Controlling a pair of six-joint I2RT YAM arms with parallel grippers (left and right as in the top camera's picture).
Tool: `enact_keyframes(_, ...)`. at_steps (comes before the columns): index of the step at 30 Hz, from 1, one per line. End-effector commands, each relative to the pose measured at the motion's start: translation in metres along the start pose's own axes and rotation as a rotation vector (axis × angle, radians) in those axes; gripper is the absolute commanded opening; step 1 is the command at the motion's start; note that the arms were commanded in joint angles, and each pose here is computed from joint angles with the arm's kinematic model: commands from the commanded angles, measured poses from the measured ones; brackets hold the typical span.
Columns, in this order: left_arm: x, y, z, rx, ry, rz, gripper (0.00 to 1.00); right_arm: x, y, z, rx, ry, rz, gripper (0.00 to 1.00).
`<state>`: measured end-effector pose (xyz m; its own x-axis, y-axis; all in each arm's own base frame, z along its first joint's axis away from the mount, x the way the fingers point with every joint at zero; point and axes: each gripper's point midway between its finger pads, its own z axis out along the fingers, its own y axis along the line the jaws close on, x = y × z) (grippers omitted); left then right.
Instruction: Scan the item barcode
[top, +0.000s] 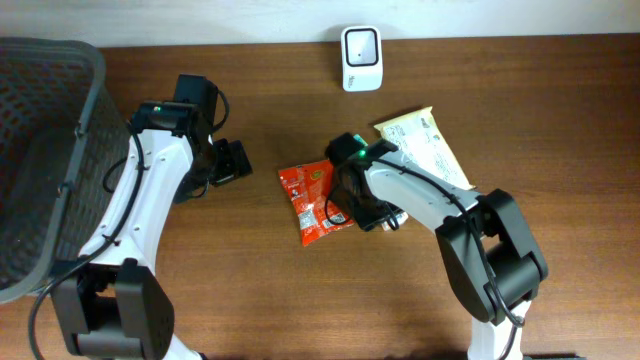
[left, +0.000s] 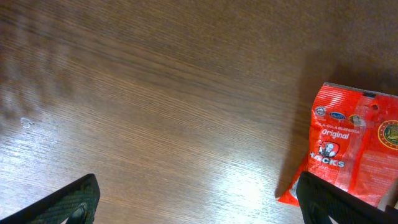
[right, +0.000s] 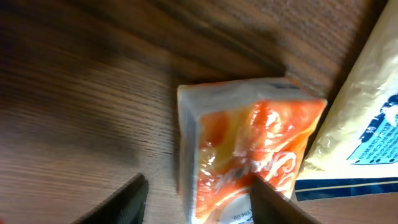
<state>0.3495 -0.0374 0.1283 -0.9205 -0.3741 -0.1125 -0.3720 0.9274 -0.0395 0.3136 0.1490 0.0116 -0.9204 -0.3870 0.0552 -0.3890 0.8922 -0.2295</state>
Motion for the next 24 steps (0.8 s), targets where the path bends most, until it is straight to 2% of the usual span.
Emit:
enact_keyframes(1, -0.001, 0.003, 0.004, -0.017, 0.002, -0.002, 0.99, -0.002, -0.004, 0.0, 0.048, -0.022, 0.033, 0.3)
enact_keyframes(2, -0.001, 0.003, 0.004, -0.017, 0.002, -0.002, 0.99, -0.002, -0.003, 0.0, 0.048, -0.024, 0.033, 0.26)
enact_keyframes(5, -0.001, 0.003, 0.004, -0.018, 0.002, -0.002, 0.99, -0.004, 0.0, -0.003, 0.023, -0.026, 0.078, 0.05)
enact_keyframes(10, -0.001, 0.003, 0.004, -0.018, 0.002, -0.002, 0.99, -0.025, 0.024, -0.032, -0.18, -0.057, 0.103, 0.04)
enact_keyframes(14, -0.001, 0.003, 0.004, -0.018, 0.003, -0.002, 0.99, -0.044, 0.041, -0.077, -0.42, -0.08, 0.13, 0.04)
enact_keyframes(16, -0.001, 0.003, 0.004, -0.017, 0.002, -0.002, 0.99, -0.054, 0.051, -0.101, -0.572, -0.098, 0.138, 0.04)
enact_keyframes(21, -0.002, 0.002, 0.004, -0.016, 0.0, -0.002, 0.99, -0.066, 0.085, -0.163, -1.068, -0.182, 0.017, 0.04)
enact_keyframes(24, -0.004, 0.001, 0.004, -0.012, -0.008, -0.002, 0.99, -0.07, 0.095, -0.168, -1.108, -0.2, -0.007, 0.04)
